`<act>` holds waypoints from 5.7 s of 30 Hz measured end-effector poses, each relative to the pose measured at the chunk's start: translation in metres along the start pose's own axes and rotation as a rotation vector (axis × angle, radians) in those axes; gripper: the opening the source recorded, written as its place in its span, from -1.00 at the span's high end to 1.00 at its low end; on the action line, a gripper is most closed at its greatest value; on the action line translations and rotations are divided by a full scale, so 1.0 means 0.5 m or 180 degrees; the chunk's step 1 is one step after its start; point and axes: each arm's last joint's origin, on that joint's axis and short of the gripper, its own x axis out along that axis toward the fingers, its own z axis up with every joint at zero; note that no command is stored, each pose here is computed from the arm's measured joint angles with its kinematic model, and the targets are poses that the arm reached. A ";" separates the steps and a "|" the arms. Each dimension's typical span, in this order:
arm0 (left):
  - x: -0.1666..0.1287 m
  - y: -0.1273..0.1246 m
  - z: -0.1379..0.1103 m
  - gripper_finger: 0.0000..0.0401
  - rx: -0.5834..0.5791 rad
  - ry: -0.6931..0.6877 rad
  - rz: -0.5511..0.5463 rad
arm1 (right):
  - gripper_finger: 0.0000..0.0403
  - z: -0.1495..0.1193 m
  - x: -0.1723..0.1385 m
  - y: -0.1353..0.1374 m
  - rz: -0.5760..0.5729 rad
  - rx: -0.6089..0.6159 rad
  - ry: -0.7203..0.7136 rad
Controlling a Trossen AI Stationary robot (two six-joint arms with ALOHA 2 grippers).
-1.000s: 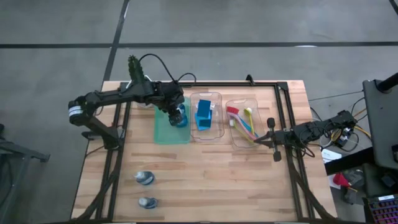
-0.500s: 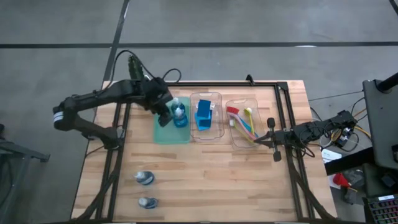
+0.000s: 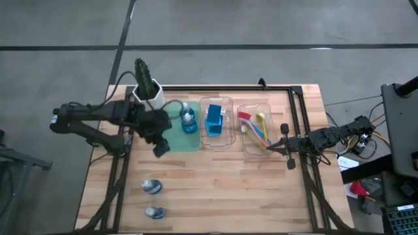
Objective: Pick & Place Kitchen Sink Supplies
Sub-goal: Put the blue liquid soap into the green bin
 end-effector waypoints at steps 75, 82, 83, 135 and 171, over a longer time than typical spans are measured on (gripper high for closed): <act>0.145 -0.144 -0.257 -0.19 -0.0376 0.0720 0.0957 | 0.96 0.000 0.000 0.000 0.0001 0.0004 -0.0001; 0.147 -0.147 -0.255 -0.11 -0.0290 0.0668 0.0905 | 0.96 0.000 0.000 0.000 0.0001 0.0000 0.0000; 0.148 -0.146 -0.256 -0.09 -0.0290 0.0668 0.0905 | 0.96 0.000 0.000 0.000 -0.0001 -0.0001 0.0000; 0.112 -0.109 -0.147 0.32 0.0123 0.0336 0.0545 | 0.96 0.000 0.000 0.000 0.0000 0.0004 -0.0001; -0.007 0.011 0.139 0.33 0.0590 -0.0238 0.0863 | 0.96 0.000 0.000 0.000 0.0000 0.0005 0.0001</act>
